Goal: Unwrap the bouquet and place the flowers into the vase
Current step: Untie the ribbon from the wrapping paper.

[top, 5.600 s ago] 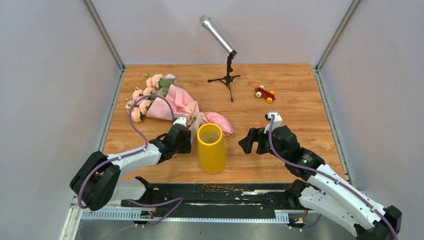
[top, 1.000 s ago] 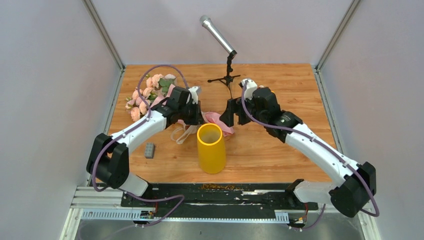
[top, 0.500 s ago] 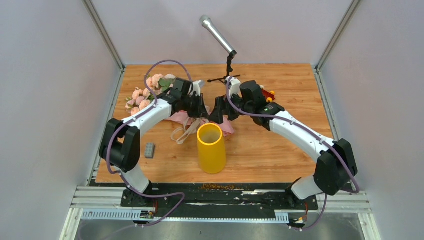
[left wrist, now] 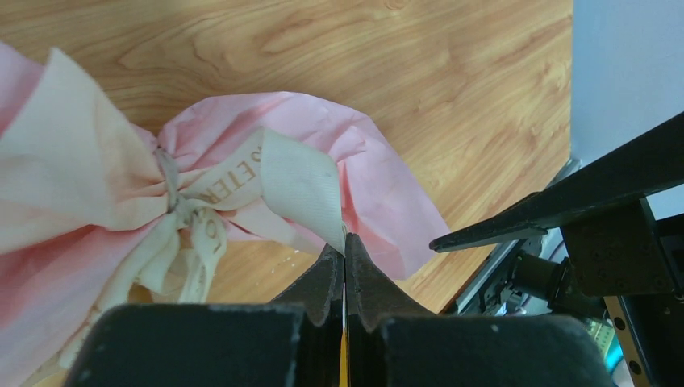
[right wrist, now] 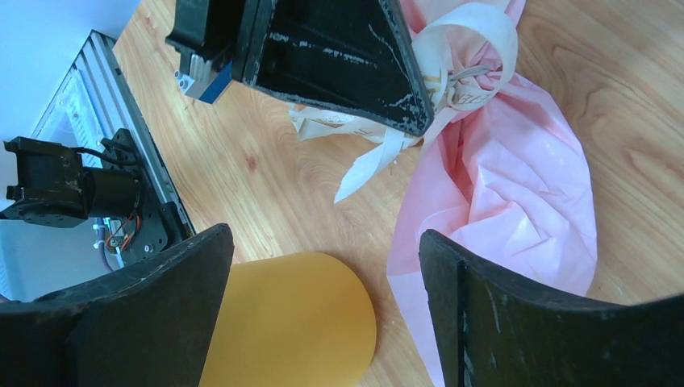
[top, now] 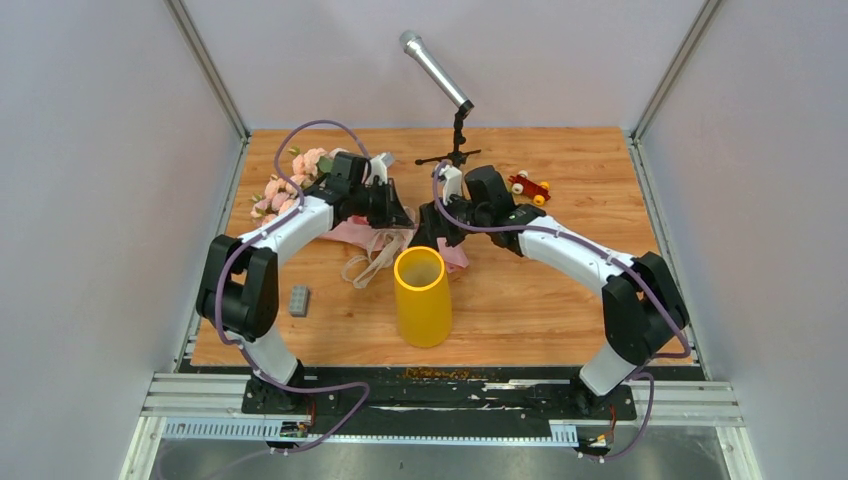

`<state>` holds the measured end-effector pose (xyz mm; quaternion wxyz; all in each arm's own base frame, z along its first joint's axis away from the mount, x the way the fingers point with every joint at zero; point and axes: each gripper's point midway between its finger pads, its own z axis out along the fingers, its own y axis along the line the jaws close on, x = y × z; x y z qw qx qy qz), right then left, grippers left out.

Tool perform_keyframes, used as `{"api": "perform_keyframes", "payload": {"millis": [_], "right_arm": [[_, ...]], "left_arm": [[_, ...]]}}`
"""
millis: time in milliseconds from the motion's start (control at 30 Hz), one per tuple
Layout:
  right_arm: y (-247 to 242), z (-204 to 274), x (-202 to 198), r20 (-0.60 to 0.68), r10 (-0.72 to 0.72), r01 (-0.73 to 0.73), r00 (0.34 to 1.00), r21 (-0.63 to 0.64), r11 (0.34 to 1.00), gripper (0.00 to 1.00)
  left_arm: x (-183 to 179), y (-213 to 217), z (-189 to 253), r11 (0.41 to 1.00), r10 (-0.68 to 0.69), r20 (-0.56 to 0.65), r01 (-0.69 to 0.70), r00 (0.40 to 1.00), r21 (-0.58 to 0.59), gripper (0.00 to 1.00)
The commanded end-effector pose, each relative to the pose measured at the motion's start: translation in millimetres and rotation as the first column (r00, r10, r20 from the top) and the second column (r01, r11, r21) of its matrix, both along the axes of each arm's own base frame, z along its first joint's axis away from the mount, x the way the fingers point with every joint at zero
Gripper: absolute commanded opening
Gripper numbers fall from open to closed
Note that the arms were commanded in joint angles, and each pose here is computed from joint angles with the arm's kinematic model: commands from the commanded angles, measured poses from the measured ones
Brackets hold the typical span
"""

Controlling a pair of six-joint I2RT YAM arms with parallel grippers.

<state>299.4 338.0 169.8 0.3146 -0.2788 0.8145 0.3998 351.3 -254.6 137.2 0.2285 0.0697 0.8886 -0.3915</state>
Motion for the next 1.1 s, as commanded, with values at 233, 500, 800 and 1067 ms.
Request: {"api": "perform_keyframes", "payload": {"millis": [233,500,800,1067], "right_arm": [[30.2,8.1,27.8,0.068,0.038,-0.04,0.997,0.032,0.999,0.81],[57.0,1.8,26.6,0.068,0.039,-0.041,0.997,0.036,0.999,0.8],[56.6,-17.5,49.0,0.181,-0.148,0.16,0.972,-0.049,0.986,0.71],[63.1,-11.3,62.3,0.217,-0.247,0.249,0.944,0.019,0.968,0.47]], "left_arm": [[16.7,24.7,18.4,1.0,0.011,0.042,-0.01,0.999,-0.02,0.0],[13.1,20.9,38.8,0.997,0.005,0.089,0.002,0.996,-0.076,0.0],[3.7,20.1,51.8,0.993,0.007,0.115,0.007,0.993,-0.12,0.0],[-0.4,19.2,57.6,0.99,-0.001,0.125,0.018,0.992,-0.139,0.0]]}}
